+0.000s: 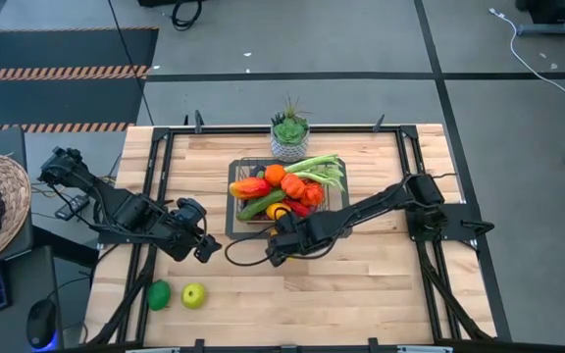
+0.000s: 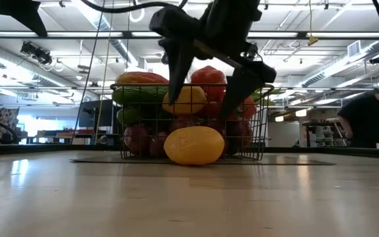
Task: Build produce basket
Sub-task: Put the yellow mango into the wire basket
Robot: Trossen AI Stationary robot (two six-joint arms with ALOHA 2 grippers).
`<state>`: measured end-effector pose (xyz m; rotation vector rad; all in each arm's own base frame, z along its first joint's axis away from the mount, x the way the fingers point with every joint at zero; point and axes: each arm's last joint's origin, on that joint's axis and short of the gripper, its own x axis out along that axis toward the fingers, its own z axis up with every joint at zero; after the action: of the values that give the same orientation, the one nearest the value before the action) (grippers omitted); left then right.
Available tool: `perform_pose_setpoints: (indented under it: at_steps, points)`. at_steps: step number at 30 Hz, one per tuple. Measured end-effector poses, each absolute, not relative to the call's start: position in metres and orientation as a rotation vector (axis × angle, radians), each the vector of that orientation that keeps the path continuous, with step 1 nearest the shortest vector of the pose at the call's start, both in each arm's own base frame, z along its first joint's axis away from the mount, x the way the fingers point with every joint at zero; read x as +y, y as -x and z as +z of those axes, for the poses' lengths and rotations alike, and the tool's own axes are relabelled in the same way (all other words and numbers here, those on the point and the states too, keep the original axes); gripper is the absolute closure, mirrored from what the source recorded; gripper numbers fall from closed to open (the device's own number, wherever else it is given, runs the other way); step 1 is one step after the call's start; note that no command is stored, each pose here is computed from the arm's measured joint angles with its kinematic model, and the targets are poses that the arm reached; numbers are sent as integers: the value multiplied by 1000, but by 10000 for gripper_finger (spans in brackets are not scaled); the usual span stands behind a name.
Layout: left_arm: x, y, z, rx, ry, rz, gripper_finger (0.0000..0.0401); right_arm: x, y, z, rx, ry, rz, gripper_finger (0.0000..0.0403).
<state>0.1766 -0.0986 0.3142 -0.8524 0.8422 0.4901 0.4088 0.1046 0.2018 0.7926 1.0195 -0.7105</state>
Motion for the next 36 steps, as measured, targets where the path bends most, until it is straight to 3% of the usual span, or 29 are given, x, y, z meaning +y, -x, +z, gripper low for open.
perform_pose_setpoints:
  at_steps: [17,29,36]
  points:
    - [-99,-178,315,827,883,487,19,101,-413,196,1051,-759,-669,30]
    - [-99,-178,315,821,913,502,19,134,-410,236,1021,-764,-646,58]
    - [-99,-178,315,821,913,503,19,143,-405,233,1006,-806,-695,59]
